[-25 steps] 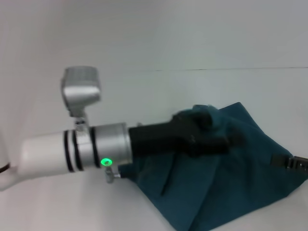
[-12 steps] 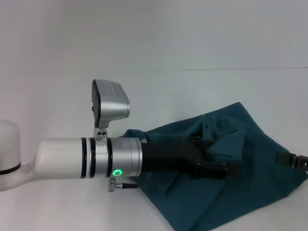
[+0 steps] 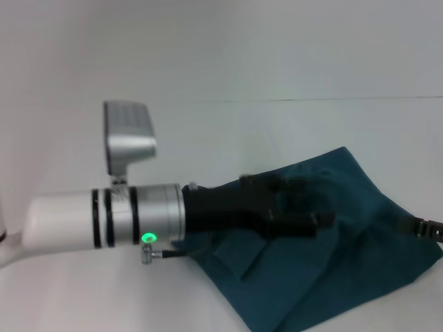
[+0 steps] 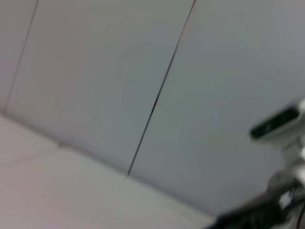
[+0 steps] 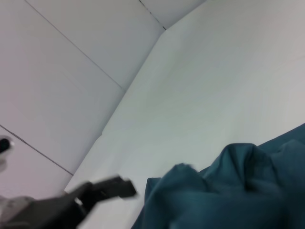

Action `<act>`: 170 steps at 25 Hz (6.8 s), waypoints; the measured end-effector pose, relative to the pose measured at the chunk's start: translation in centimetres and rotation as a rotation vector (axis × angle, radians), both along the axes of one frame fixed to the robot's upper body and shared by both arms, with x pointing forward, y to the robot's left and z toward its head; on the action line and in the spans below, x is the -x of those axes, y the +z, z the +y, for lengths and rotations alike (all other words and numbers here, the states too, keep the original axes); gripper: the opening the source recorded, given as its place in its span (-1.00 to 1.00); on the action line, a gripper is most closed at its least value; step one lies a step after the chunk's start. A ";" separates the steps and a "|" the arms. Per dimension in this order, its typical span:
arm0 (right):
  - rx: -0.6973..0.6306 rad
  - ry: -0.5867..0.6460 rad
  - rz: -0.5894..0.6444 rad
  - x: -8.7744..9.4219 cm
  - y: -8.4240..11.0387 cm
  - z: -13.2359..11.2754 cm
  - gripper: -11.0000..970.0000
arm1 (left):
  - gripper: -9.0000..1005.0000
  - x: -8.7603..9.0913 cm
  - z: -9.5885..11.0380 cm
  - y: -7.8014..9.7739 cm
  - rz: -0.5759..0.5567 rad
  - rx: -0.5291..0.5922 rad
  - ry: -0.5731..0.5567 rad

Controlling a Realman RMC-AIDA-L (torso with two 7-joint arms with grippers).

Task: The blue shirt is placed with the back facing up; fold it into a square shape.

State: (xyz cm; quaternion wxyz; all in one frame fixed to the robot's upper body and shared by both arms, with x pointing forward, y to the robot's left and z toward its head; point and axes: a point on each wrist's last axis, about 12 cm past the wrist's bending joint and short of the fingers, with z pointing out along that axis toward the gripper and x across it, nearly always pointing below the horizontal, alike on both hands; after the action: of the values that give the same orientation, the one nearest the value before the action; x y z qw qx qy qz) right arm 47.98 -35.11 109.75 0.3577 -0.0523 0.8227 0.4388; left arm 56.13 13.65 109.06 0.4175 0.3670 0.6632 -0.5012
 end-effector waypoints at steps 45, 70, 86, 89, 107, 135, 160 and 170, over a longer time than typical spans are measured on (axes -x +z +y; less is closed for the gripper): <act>0.138 -0.026 0.106 -6.8 2.4 1.7 0.38 | 0.77 -0.4 9.7 0.6 -0.087 0.156 0.415; 0.322 0.062 0.172 -8.9 -0.9 5.7 0.10 | 0.77 0.1 10.0 -0.4 -0.046 0.149 0.450; 0.338 -0.071 0.090 -7.6 2.1 2.2 -0.93 | 0.77 -0.1 9.9 -0.5 -0.045 0.137 0.460; 0.345 -0.102 0.091 -6.9 2.6 1.4 -0.97 | 0.77 -0.2 9.9 -0.6 -0.041 0.132 0.467; 0.478 -0.260 0.262 -4.6 0.0 -2.1 -0.91 | 0.77 -0.2 10.2 -1.0 -0.043 0.110 0.497; 0.541 0.172 -0.148 -4.8 8.4 2.6 0.33 | 0.77 -0.4 10.1 -0.5 -0.084 0.136 0.496; 1.089 0.855 -0.376 -7.8 12.3 10.8 0.32 | 0.77 -0.2 10.5 -1.0 -0.079 0.149 0.544; 1.158 1.031 -0.439 -7.7 11.1 13.4 0.32 | 0.77 0.0 12.1 -0.8 -0.112 0.194 0.626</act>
State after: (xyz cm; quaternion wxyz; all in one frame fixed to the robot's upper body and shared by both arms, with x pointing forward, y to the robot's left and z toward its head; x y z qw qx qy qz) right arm 55.71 -21.72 120.89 0.1796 -0.6876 0.7027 0.0323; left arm 56.09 25.72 108.26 0.6199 0.1311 0.6690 -0.3884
